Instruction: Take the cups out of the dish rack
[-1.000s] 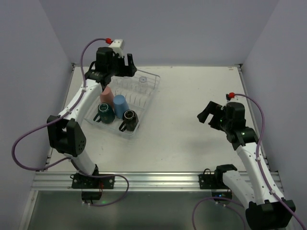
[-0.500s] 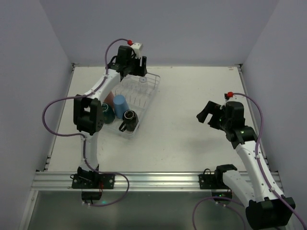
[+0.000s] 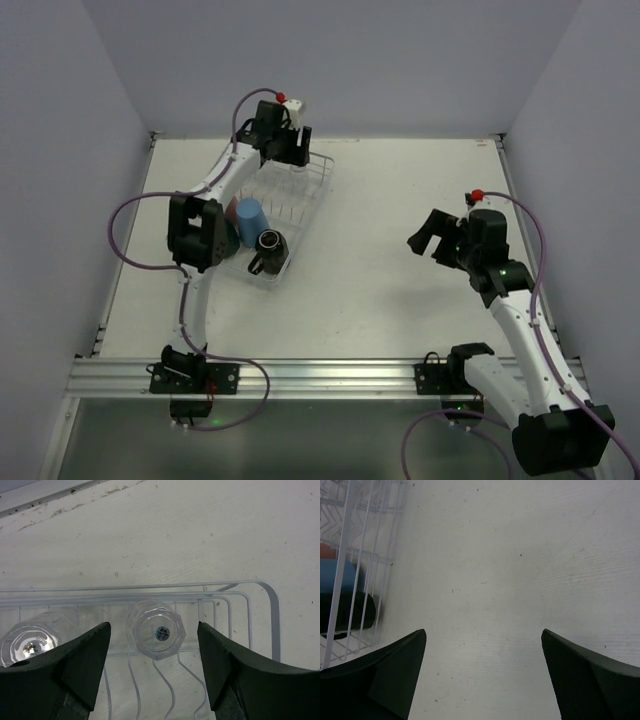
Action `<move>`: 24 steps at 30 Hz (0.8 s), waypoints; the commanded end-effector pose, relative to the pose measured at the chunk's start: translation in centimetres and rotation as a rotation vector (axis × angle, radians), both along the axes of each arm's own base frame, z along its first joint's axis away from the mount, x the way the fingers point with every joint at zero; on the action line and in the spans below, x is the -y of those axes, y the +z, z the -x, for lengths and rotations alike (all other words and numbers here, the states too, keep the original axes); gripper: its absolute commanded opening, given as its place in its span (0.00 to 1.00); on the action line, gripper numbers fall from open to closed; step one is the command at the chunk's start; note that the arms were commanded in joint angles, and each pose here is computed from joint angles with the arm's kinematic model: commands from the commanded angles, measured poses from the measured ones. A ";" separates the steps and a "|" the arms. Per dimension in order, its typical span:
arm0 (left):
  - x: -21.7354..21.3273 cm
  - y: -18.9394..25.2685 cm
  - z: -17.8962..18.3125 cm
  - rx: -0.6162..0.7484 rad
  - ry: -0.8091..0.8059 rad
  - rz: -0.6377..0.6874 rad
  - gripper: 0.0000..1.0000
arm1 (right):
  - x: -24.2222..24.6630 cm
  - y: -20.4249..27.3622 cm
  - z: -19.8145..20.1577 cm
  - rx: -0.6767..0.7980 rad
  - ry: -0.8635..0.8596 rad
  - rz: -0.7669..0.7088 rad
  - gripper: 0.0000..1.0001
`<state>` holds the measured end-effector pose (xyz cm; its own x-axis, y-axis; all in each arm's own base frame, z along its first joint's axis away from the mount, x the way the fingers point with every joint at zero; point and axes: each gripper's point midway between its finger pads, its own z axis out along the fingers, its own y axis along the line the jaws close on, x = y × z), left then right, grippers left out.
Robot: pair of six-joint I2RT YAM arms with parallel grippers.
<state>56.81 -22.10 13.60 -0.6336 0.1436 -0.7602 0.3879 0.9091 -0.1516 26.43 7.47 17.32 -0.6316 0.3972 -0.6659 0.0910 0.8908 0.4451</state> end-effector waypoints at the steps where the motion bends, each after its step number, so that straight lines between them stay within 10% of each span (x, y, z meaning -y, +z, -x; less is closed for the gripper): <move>1: 1.4 -0.7 0.4 -0.005 -0.054 -0.017 0.75 | -0.4 0.4 -0.5 0.033 0.027 -0.005 0.99; 24: 0.3 -5.1 0.0 -0.061 -0.007 -0.104 0.76 | -0.5 -0.2 -0.8 0.017 0.030 -0.006 0.99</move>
<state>56.38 -22.52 8.49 -0.6847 0.2027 -0.7001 0.3842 0.9166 -0.1103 26.84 7.59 16.86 -0.6348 0.3965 -0.6631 0.0893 0.8902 0.4468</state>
